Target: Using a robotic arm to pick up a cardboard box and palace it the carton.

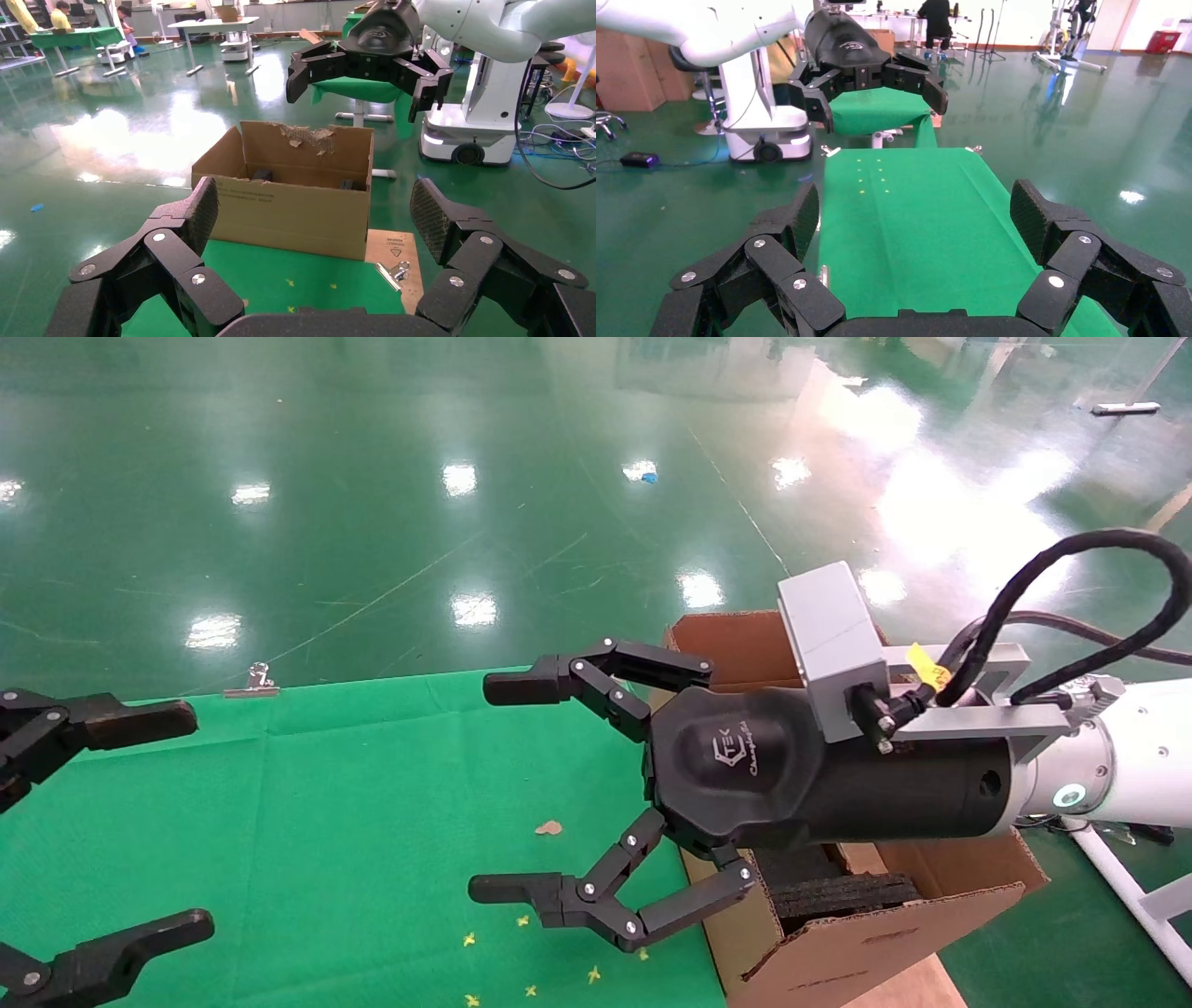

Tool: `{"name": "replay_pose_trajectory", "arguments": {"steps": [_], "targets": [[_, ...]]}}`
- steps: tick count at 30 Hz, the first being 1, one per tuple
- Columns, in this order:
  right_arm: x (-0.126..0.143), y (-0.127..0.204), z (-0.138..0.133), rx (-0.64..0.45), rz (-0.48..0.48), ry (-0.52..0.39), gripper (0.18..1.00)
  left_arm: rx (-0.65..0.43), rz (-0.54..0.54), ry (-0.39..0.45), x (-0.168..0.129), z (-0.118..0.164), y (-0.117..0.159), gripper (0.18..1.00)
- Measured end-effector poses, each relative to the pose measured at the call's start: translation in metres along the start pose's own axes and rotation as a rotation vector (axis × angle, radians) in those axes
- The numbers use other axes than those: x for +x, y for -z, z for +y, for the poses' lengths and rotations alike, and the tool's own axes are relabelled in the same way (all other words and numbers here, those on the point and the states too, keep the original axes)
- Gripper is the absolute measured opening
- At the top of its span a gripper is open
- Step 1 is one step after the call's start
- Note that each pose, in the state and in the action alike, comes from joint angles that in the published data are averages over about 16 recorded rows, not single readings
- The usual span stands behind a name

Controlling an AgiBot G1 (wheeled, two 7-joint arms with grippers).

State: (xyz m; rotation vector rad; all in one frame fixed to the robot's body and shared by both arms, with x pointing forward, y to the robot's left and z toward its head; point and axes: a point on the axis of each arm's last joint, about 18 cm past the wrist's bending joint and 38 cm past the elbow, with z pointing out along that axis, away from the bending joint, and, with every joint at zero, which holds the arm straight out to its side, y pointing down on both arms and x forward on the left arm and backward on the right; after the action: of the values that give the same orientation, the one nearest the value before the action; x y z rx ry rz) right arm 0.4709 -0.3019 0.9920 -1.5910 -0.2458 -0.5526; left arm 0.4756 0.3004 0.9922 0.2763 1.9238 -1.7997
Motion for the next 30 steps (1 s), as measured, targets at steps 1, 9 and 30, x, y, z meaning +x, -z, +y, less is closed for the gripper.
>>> {"name": "replay_pose_trajectory", "arguments": {"steps": [1,9,30], "targets": [[0.0004,-0.0001,0.0002,-0.001,0.001,-0.001,1.000,0.000,0.000,0.000,0.0000,0.0000,0.0000,1.000],[0.0025,-0.0004,0.0013,-0.004,0.005,-0.007,1.000,0.000,0.000,0.000,0.0000,0.0000,0.0000,1.000],[0.0043,-0.0007,0.0022,-0.007,0.009,-0.013,1.000,0.000,0.000,0.000,0.0000,0.0000,0.0000,1.000]]}}
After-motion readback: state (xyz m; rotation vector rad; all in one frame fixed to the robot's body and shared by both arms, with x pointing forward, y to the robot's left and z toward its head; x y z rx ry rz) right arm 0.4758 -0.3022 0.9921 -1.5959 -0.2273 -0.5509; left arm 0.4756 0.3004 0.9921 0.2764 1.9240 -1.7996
